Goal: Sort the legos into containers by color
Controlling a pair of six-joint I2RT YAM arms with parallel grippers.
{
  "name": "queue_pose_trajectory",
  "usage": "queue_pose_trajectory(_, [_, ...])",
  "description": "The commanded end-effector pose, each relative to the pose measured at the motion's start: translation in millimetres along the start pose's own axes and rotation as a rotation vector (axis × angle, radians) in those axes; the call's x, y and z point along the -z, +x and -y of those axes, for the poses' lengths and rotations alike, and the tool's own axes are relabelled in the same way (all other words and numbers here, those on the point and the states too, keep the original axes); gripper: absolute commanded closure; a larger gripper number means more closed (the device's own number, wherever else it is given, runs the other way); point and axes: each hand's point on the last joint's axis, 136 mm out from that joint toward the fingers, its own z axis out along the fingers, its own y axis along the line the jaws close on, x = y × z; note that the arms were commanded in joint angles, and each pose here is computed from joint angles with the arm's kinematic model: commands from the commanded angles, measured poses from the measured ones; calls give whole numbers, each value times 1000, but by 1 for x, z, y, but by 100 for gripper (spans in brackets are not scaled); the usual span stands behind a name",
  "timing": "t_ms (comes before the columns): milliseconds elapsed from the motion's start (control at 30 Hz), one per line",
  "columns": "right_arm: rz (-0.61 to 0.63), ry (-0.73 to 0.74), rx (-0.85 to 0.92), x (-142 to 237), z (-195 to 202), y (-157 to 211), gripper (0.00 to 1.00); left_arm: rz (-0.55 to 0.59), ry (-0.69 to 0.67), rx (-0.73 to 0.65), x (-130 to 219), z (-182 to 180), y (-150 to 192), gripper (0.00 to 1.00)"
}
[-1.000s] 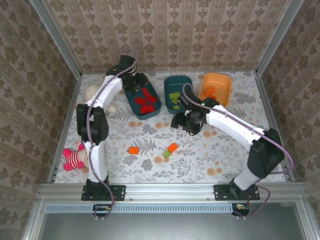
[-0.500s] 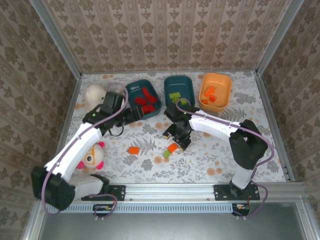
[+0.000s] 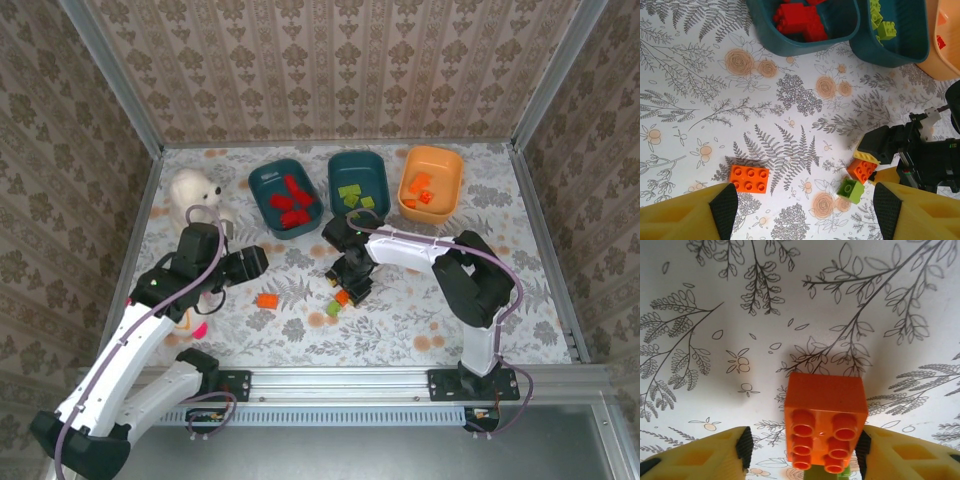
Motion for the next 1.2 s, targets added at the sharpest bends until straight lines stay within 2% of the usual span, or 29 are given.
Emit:
queue_pose_trajectory(0, [-35, 41, -45, -16, 10, 6, 46, -6, -12, -4, -1, -2, 2, 25])
queue_pose_trajectory(167, [-36, 46, -46, -21, 9, 5, 52, -19, 36, -25, -4, 9, 0, 25])
queue_pose_trajectory(400, [-33, 43, -36, -20, 10, 1, 66, -33, 105, -23, -7, 19, 6, 25])
queue_pose_trajectory(600, [81, -3, 96, 30, -14, -25, 67, -46, 192, -11, -11, 33, 9, 24])
queue_pose_trajectory(833, [324, -33, 231, 119, -18, -109, 69, -38, 261, -42, -26, 67, -13, 23])
queue_pose_trajectory(1033, [505, 32, 315, 172, -14, -196, 70, -55, 336, -90, -53, 111, -33, 22])
queue_pose_trajectory(1167, [598, 104, 363, 192, -14, -254, 70, -58, 360, -95, -76, 132, -44, 22])
